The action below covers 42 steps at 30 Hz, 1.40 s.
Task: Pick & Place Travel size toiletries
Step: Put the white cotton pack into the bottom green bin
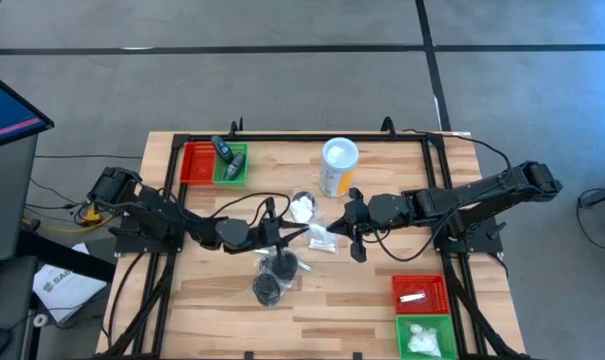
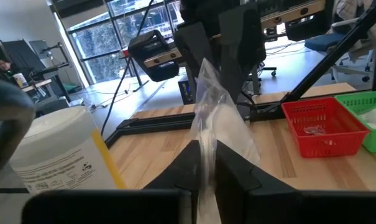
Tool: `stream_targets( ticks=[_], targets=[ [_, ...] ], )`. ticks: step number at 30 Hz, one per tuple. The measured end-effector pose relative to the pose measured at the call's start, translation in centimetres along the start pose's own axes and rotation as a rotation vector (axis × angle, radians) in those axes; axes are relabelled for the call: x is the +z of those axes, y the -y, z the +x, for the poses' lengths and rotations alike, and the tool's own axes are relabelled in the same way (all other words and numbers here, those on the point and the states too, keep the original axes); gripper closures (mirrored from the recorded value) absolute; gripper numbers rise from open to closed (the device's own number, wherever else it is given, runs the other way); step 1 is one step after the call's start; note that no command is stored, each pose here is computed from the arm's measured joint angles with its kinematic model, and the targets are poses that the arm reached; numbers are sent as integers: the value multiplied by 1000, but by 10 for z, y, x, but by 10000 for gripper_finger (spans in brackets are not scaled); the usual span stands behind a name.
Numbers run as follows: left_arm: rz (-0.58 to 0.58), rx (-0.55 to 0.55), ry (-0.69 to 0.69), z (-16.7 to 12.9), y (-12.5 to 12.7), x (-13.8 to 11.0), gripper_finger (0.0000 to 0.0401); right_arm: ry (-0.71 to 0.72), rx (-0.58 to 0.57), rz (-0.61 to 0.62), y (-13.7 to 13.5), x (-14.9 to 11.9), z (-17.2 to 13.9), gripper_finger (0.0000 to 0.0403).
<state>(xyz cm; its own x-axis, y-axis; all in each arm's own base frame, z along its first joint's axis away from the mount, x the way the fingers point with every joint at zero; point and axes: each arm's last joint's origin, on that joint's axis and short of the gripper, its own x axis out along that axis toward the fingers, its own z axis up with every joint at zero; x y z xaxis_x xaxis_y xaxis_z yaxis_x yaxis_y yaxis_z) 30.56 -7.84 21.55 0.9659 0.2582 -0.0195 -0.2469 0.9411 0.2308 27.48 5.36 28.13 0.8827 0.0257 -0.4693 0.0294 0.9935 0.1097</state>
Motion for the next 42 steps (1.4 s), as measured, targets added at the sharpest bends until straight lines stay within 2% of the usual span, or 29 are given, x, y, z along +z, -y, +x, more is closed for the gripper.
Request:
stream_targets(
  ticks=[4, 9, 15, 31, 42],
  targets=[
    [0, -17, 4, -3, 5, 1, 343, -8, 0, 0, 0, -1, 0, 402],
    [5, 19, -10, -7, 9, 0, 307, -12, 17, 2, -5, -1, -5, 403],
    [9, 11, -14, -9, 11, -1, 283, -52, 57, 41, -17, -6, -20, 403],
    [6, 12, -13, -9, 11, -1, 284, -265, 211, 166, -65, -35, -70, 403],
    [-39, 13, -10, -9, 11, 0, 283, -432, 308, 218, -98, -60, -95, 403]
  ],
)
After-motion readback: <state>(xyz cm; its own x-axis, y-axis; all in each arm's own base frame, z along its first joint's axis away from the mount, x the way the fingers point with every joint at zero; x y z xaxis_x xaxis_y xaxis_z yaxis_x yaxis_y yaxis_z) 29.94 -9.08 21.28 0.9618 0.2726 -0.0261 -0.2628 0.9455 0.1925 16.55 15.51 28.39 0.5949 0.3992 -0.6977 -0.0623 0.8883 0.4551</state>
